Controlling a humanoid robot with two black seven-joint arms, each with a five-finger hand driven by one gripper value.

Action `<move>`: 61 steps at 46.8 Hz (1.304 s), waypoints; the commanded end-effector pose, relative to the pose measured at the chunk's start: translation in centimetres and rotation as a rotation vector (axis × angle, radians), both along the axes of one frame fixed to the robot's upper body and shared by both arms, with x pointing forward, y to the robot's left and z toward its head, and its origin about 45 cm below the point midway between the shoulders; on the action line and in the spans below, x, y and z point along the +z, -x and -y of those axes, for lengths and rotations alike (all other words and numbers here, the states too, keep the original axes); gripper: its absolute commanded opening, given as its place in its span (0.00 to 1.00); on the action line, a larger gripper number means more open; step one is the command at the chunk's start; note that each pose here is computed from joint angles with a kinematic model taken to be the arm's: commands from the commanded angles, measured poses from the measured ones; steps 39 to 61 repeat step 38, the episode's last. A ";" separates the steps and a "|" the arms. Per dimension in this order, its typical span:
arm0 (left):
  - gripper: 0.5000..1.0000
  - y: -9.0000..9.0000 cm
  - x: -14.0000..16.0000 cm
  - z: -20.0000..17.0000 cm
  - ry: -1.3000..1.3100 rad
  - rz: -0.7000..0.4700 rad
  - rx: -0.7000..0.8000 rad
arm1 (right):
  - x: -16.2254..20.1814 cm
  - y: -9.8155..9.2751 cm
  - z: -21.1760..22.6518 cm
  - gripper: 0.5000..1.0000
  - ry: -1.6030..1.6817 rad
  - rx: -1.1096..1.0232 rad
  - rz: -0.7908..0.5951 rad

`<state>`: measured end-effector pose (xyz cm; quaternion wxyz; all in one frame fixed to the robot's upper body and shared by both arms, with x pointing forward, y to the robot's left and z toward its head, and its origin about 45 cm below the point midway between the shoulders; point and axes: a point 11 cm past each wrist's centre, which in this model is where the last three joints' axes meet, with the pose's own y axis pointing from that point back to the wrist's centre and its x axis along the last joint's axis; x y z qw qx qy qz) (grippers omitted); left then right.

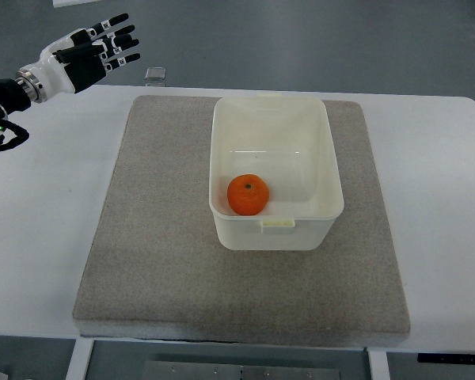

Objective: Put orange in box with left hand

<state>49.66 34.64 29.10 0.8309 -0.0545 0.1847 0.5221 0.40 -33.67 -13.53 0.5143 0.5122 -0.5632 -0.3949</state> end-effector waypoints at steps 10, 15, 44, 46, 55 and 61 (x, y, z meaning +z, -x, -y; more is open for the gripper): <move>0.99 0.1 -0.2 0.5 -0.002 -0.004 -0.014 | -0.1 0.3 -1.1 0.86 -0.038 -0.005 -0.006; 0.99 0.1 -0.4 0.8 0.002 -0.007 -0.020 | -0.2 0.6 -1.7 0.86 -0.053 -0.008 -0.010; 0.99 0.1 -0.7 1.1 0.002 -0.014 -0.027 | -0.2 0.9 -1.7 0.86 -0.052 -0.015 -0.016; 0.99 0.1 -0.7 1.1 0.002 -0.014 -0.027 | -0.2 0.9 -1.7 0.86 -0.052 -0.015 -0.016; 0.99 0.1 -0.7 1.1 0.002 -0.014 -0.027 | -0.2 0.9 -1.7 0.86 -0.052 -0.015 -0.016; 0.99 0.1 -0.7 1.1 0.002 -0.014 -0.027 | -0.2 0.9 -1.7 0.86 -0.052 -0.015 -0.016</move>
